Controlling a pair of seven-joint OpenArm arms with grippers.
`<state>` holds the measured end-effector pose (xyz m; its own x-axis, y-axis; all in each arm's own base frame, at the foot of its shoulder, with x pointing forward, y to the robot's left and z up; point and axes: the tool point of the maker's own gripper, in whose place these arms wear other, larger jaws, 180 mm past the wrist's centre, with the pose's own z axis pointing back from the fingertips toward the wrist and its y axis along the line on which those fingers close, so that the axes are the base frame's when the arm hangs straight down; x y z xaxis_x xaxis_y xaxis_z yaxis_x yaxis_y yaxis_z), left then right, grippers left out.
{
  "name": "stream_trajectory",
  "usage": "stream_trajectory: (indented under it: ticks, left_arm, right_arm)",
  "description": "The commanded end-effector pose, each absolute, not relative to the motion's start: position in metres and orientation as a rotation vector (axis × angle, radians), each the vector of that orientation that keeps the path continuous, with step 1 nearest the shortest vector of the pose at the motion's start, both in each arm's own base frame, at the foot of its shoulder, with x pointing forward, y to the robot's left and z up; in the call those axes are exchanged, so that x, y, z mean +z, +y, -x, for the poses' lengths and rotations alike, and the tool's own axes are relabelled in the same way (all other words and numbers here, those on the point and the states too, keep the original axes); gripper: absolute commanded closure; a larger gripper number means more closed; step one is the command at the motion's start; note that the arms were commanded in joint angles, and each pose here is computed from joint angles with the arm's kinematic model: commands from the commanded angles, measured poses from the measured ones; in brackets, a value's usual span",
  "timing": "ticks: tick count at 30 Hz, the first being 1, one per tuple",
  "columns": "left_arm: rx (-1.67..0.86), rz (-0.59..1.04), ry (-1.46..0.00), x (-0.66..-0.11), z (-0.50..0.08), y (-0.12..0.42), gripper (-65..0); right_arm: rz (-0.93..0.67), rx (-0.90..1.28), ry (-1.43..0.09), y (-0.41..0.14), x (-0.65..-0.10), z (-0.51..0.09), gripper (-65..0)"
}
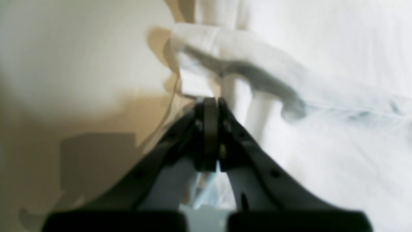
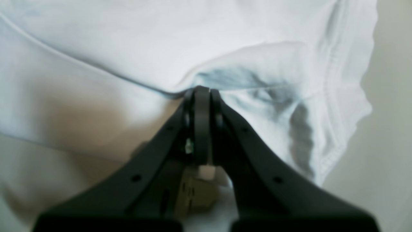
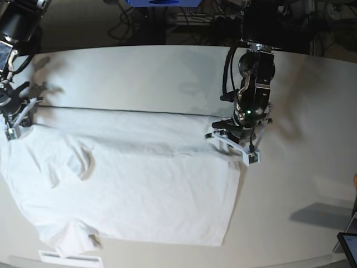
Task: Fold the T-shirt properly
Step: 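Drag the folded edge with both grippers toward the collar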
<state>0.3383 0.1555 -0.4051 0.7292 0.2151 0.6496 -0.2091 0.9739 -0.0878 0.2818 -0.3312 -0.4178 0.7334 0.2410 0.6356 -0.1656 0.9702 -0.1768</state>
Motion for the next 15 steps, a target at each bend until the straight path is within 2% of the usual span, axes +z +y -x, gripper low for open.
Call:
stream_trajectory:
  ticks: [1,4,15]
  left_arm:
    - [0.234,0.024,-0.626,-0.417,-0.324,0.153,0.0]
    - [0.23,0.028,-0.555,-0.428,-0.304,0.15,0.0]
    - [0.283,0.014,-0.615,-0.4,-0.255,0.171,0.0]
  right_arm:
    - [0.161,0.241,-0.629,-0.345,-0.423,-0.269,-1.0]
    - [0.165,0.243,-0.624,-0.347,-0.424,-0.267,-1.0]
    - [0.208,0.295,-0.596,-0.346,-0.418,-0.239,-1.0]
